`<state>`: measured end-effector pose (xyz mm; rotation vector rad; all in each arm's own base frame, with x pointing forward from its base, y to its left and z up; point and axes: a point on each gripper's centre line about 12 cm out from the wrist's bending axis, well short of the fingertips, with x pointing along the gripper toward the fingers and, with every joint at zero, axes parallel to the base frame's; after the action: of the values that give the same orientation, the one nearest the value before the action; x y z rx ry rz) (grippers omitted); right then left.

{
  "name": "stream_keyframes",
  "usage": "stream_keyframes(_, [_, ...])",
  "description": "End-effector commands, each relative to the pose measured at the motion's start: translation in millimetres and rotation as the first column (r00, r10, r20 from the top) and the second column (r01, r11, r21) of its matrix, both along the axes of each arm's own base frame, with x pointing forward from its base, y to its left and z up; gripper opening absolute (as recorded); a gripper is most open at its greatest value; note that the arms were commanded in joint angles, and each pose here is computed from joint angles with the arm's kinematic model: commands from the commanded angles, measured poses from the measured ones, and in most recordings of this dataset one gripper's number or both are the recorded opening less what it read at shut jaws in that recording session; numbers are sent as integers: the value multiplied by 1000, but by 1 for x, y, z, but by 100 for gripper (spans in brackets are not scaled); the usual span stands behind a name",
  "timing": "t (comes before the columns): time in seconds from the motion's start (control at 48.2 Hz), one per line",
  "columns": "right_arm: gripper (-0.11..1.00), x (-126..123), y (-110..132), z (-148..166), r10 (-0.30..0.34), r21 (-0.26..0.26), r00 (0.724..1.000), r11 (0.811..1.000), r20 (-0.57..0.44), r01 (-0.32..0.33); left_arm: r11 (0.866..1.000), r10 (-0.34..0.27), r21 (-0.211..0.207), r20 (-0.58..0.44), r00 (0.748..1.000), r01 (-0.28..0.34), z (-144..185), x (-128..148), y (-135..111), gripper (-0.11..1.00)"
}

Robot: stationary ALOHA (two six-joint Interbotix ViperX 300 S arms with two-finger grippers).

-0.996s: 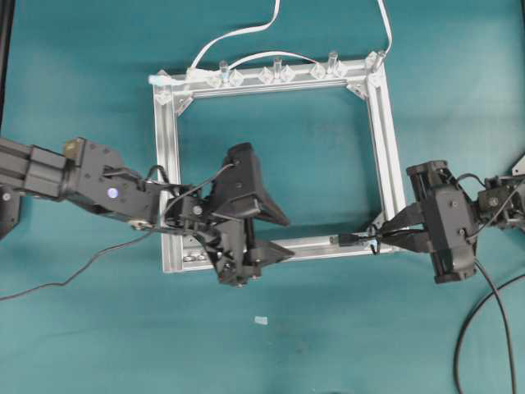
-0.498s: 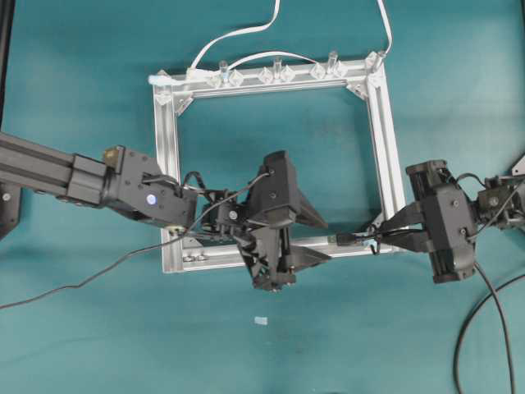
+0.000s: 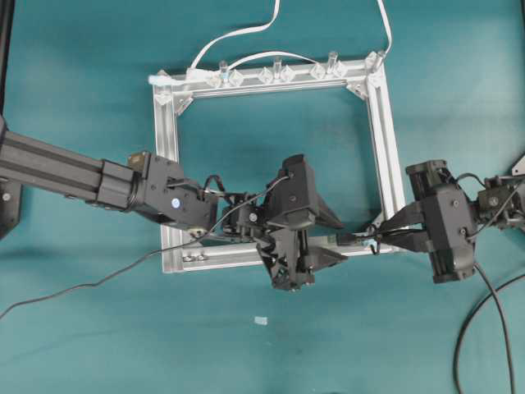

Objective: Insert the wire through the string loop located on the right side.
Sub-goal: 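Move the left gripper to the plug and grasp it beyond the loop, then open the right gripper and release the cable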

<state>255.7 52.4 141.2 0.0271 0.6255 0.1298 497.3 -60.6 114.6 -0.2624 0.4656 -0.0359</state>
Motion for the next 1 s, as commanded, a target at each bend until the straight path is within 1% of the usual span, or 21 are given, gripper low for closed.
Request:
stream_keyframes(0.0, [6,4,0,6,-2,3,1000,1000,27,2,1000,5,3,64,998,-6,21,10,4,73])
stream_keyframes(0.104, [6,4,0,6,-2,3,1000,1000,27,2,1000,7,3,64,998,-7,21,10,5,73])
stream_keyframes(0.208, [6,4,0,6,-2,3,1000,1000,27,2,1000,6,5,64,998,-6,21,10,5,66])
stream_keyframes(0.27, [6,3,0,6,-2,2,1000,1000,27,1,1000,7,3,62,998,-7,21,10,5,55])
stream_keyframes(0.353, [6,2,0,4,-3,2,1000,1000,23,3,1000,-2,13,66,998,1,22,10,4,29])
stream_keyframes(0.394, [6,1,0,3,-3,1,1000,1000,21,3,1000,-9,21,65,998,8,22,9,3,21])
stream_keyframes(0.498, [6,0,-1,2,-3,0,1000,1000,17,3,999,-18,34,68,998,16,23,9,2,22])
stream_keyframes(0.976, [6,-4,-2,-3,-3,-2,1000,1000,-1,3,999,-18,33,56,998,16,24,7,2,22])
